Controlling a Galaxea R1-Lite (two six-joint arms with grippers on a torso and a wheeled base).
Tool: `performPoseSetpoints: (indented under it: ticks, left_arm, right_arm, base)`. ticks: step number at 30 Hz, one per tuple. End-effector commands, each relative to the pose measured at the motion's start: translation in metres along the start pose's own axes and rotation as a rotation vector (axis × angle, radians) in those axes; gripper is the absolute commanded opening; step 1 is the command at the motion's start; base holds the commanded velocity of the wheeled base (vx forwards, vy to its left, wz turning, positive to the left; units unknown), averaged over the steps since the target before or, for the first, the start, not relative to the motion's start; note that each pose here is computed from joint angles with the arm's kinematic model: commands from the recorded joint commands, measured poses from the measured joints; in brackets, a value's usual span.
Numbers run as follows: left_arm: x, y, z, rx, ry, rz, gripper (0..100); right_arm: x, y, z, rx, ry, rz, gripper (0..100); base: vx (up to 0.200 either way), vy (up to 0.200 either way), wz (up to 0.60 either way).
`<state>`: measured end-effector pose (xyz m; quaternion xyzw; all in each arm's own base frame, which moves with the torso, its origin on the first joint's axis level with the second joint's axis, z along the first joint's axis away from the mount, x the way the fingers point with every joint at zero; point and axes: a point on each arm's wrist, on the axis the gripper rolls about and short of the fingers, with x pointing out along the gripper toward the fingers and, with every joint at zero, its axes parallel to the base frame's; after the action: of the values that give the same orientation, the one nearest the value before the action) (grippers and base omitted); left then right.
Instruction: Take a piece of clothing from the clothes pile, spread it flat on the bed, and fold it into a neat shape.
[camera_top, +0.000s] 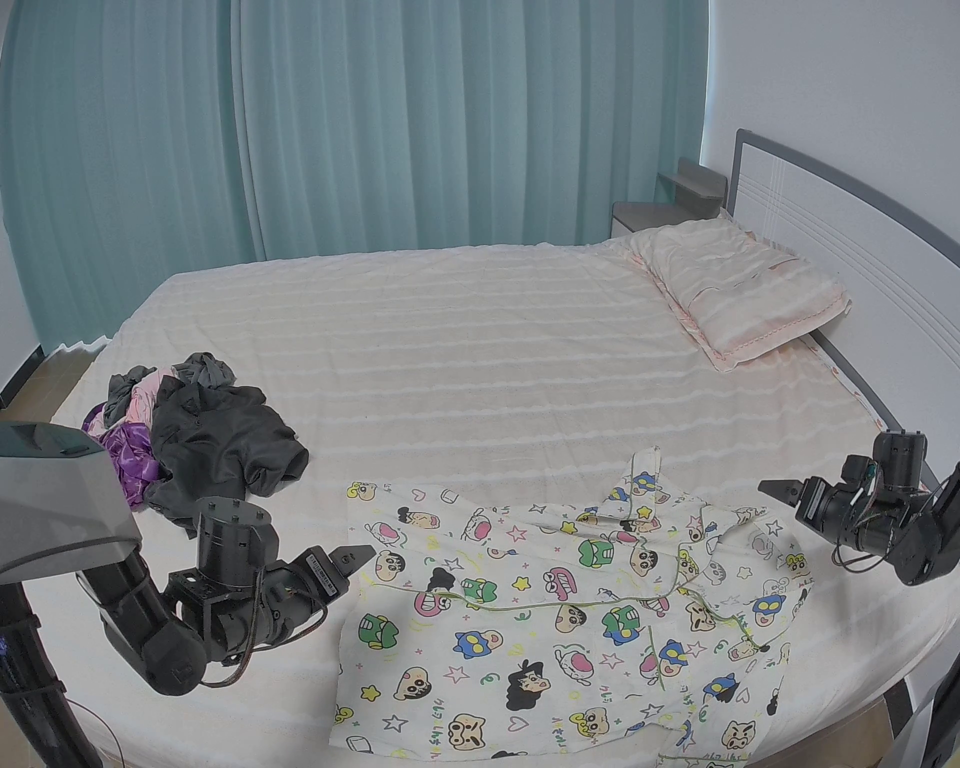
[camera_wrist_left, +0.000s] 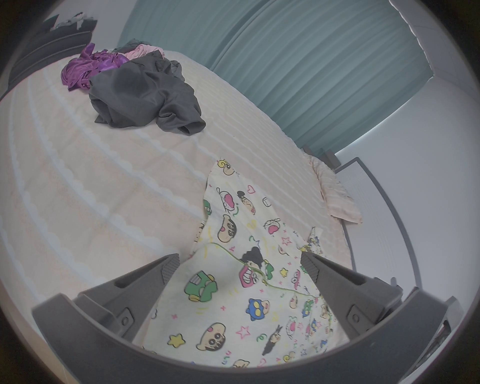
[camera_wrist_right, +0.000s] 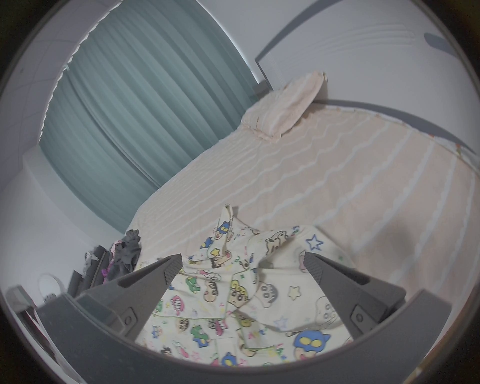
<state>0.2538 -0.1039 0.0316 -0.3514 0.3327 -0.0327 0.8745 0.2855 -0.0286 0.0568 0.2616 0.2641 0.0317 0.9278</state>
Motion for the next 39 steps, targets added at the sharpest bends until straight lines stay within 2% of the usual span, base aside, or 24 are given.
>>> performPoseSetpoints:
  ticks: [1, 4, 6, 9, 13, 17, 19, 22, 29, 39]
  left_arm:
    - [-0.022, -0.005, 0.003, -0.043, 0.017, -0.069, 100]
    - [-0.023, -0.005, 0.002, -0.042, 0.022, -0.069, 100]
    - [-0.024, -0.005, 0.0, -0.054, 0.031, -0.067, 100]
    - [-0.023, -0.004, -0.001, -0.068, 0.033, -0.065, 100]
    - [-0.023, -0.004, -0.001, -0.07, 0.034, -0.064, 100]
    - [-0.023, -0.004, -0.001, -0.07, 0.035, -0.062, 100]
    - [-0.023, -0.003, -0.001, -0.07, 0.036, -0.061, 100]
    - [-0.022, -0.003, -0.002, -0.07, 0.037, -0.06, 100]
    - [-0.022, -0.003, -0.002, -0.07, 0.037, -0.058, 100]
    - [-0.022, -0.003, -0.002, -0.07, 0.039, -0.055, 100]
  right_arm:
    - [0.003, 0.044, 0.046, 0.085, -0.017, 0.108, 100]
    - [0.017, 0.057, 0.045, 0.152, 0.03, 0.13, 100]
    - [0.042, 0.068, 0.033, 0.212, 0.082, 0.146, 100]
    - [0.077, 0.075, 0.016, 0.234, 0.096, 0.113, 100]
    - [0.114, 0.084, -0.005, 0.229, 0.083, 0.054, 100]
    - [0.134, 0.093, -0.014, 0.214, 0.085, 0.04, 100]
    - [0.154, 0.098, -0.025, 0.197, 0.071, -0.008, 100]
    - [0.168, 0.105, -0.038, 0.18, 0.084, -0.036, 100]
    - [0.185, 0.114, -0.045, 0.163, 0.107, -0.082, 100]
    - [0.189, 0.116, -0.051, 0.137, 0.139, -0.096, 100]
  base:
    - [0.0, 0.0, 0.0]
    - [0.0, 0.0, 0.0]
    - [0.0, 0.0, 0.0]
    - [0.0, 0.0, 0.0]
    - [0.0, 0.0, 0.0]
    - [0.0, 0.0, 0.0]
    - [0.0, 0.0, 0.0]
    - [0.0, 0.0, 0.0]
    - [0.0, 0.0, 0.0]
    - [0.0, 0.0, 0.0]
